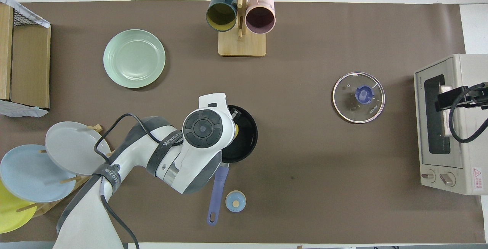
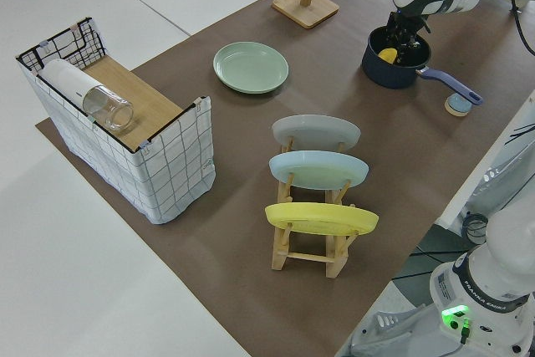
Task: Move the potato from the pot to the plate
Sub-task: 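Lift the yellow potato out of the saucepan with the left gripper, then carry the potato with the left gripper over the pale green plate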
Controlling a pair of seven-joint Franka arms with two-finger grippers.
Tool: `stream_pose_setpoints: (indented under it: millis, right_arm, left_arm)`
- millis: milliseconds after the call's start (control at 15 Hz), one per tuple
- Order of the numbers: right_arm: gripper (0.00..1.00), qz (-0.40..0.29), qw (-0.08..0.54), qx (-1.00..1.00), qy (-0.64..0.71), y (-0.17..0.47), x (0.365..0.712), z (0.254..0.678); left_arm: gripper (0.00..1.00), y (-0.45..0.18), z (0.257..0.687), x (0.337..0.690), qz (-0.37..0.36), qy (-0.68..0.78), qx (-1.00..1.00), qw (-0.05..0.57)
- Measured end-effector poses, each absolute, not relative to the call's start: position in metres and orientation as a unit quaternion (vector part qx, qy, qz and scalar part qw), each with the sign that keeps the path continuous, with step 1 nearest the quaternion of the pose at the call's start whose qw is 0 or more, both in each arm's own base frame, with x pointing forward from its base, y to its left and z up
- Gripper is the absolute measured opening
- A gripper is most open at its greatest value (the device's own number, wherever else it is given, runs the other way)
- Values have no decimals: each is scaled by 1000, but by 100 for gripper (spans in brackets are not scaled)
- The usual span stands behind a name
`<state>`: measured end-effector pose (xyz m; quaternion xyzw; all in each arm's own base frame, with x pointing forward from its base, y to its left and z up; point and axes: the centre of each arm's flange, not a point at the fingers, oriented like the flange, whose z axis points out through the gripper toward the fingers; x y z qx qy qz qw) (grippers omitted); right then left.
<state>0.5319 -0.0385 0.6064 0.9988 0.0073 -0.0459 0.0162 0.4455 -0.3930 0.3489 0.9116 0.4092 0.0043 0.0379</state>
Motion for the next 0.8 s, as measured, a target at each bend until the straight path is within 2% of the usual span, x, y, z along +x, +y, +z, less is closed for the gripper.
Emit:
stream_pose_setpoints:
  millis: [400, 800]
  right_arm:
    - [100, -46, 16, 999, 7, -38, 532, 606]
    - [100, -46, 16, 999, 7, -38, 532, 606]
  left_arm:
    - [65, -390, 408, 453, 1, 391, 920, 30]
    - [65, -347, 467, 497, -8, 364, 931, 24]
